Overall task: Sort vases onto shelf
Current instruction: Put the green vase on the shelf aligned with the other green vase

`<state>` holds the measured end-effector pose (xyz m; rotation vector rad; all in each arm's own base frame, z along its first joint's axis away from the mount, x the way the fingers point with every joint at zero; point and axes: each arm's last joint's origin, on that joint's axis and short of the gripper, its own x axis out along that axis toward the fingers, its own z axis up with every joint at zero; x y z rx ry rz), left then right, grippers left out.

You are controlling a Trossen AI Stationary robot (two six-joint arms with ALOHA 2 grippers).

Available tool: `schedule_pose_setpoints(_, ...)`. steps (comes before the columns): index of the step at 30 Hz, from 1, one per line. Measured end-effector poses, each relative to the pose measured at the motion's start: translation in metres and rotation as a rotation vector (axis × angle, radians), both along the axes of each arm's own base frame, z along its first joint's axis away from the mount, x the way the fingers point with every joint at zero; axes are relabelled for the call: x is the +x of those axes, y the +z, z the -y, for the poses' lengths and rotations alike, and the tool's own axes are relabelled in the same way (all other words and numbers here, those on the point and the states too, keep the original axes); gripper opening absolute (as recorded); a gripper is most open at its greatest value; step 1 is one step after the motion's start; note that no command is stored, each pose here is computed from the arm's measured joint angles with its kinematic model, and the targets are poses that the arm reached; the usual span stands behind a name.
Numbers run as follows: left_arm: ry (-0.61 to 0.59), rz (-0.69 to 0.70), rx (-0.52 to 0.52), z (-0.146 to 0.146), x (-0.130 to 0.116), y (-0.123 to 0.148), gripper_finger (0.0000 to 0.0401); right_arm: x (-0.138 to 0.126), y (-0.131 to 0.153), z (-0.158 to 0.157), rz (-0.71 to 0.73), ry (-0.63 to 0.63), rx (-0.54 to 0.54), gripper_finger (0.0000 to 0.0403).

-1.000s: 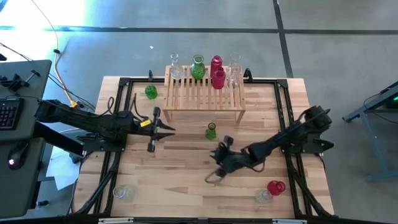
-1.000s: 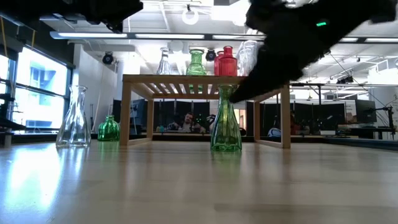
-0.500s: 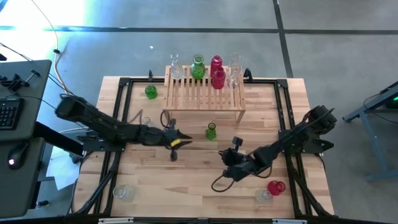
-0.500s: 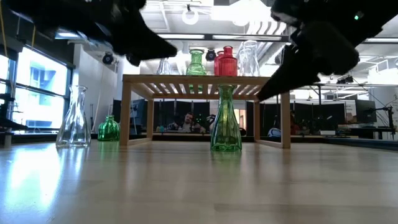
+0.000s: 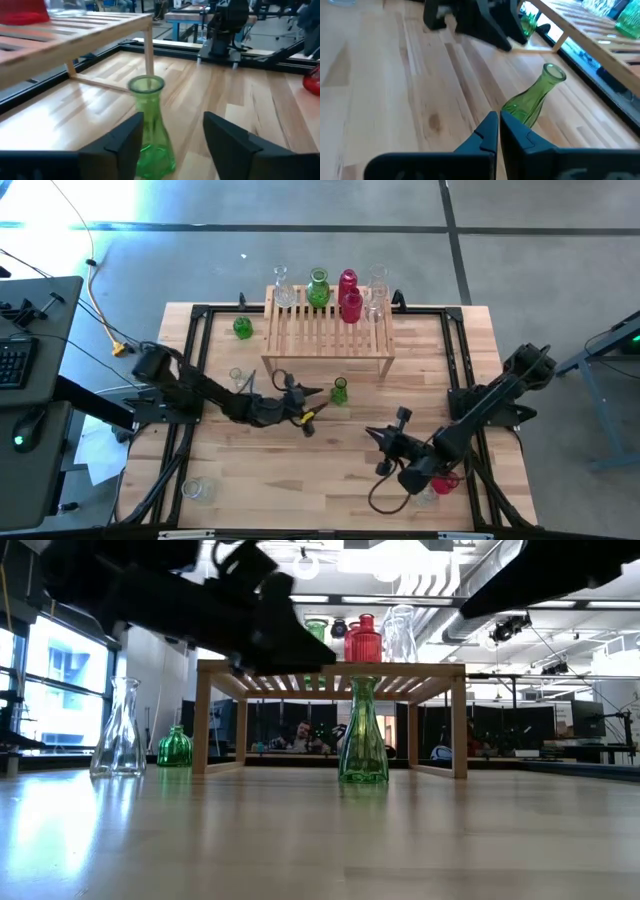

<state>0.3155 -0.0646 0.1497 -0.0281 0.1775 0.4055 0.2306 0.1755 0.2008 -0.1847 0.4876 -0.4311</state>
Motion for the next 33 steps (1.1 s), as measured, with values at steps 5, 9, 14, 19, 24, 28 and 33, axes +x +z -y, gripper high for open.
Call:
schedule_pose_setpoints(5,0.048,-0.022,0.037,0.002,0.022,-0.009,0.0236,-0.002,0.000,-0.003,0.015,-0.002,0.015,0.0000)
schedule_pose_setpoints(9,0.074,-0.017,0.016,-0.005,0.033,-0.012,0.0242,-0.002,0.000,-0.003,0.016,-0.001,0.017,0.0000)
schedule_pose_setpoints(14,0.072,0.004,-0.069,-0.024,0.038,-0.014,0.0243,-0.002,0.000,-0.003,0.015,-0.001,0.017,0.0000)
schedule_pose_setpoints(19,0.054,0.006,-0.121,-0.038,0.041,-0.015,0.0243,-0.002,0.000,-0.003,0.013,0.000,0.015,0.0000)
schedule_pose_setpoints(24,0.012,0.003,-0.125,-0.045,0.042,-0.015,0.0243,-0.002,0.000,-0.003,0.013,0.000,0.016,0.0000)
schedule_pose_setpoints(28,-0.073,0.008,-0.123,-0.048,0.044,-0.013,0.0243,-0.002,0.000,-0.003,0.013,0.000,0.016,0.0000)
schedule_pose_setpoints(33,-0.086,0.016,-0.088,-0.051,0.044,-0.011,0.0243,-0.002,0.000,-0.003,0.013,0.000,0.015,0.0000)
